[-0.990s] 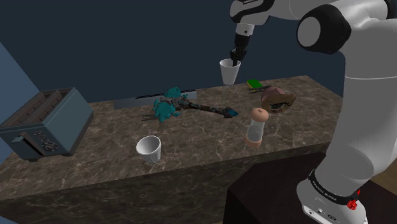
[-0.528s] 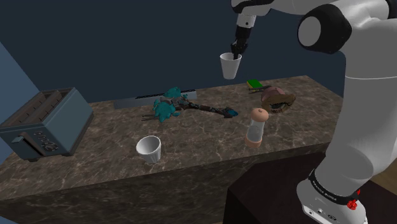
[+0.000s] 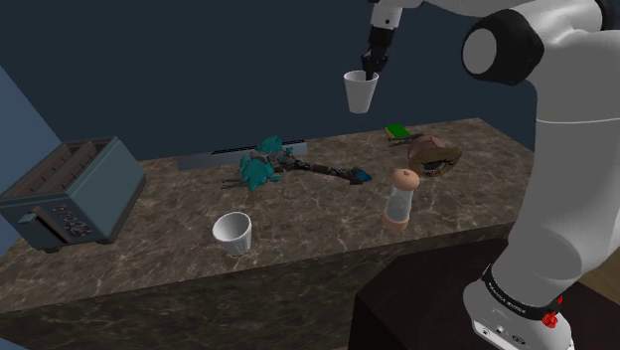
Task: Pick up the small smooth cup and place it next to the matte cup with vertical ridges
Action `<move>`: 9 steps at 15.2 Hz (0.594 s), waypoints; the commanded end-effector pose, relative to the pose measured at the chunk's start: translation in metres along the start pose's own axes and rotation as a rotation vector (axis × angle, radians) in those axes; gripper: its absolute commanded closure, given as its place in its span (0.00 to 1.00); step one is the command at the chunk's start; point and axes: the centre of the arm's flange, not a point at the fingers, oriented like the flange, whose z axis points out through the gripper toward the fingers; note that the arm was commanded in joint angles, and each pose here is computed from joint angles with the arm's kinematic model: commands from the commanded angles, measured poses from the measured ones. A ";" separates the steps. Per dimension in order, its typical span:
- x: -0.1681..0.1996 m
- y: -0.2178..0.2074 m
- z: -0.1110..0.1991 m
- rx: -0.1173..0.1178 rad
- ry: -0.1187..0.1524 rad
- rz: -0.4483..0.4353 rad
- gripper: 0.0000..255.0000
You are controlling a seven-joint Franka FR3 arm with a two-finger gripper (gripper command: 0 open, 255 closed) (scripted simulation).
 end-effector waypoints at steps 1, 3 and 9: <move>-0.004 -0.014 -0.003 0.000 0.000 0.000 1.00; -0.013 -0.038 0.001 0.000 0.000 0.000 1.00; -0.037 -0.112 0.015 0.000 0.000 0.000 1.00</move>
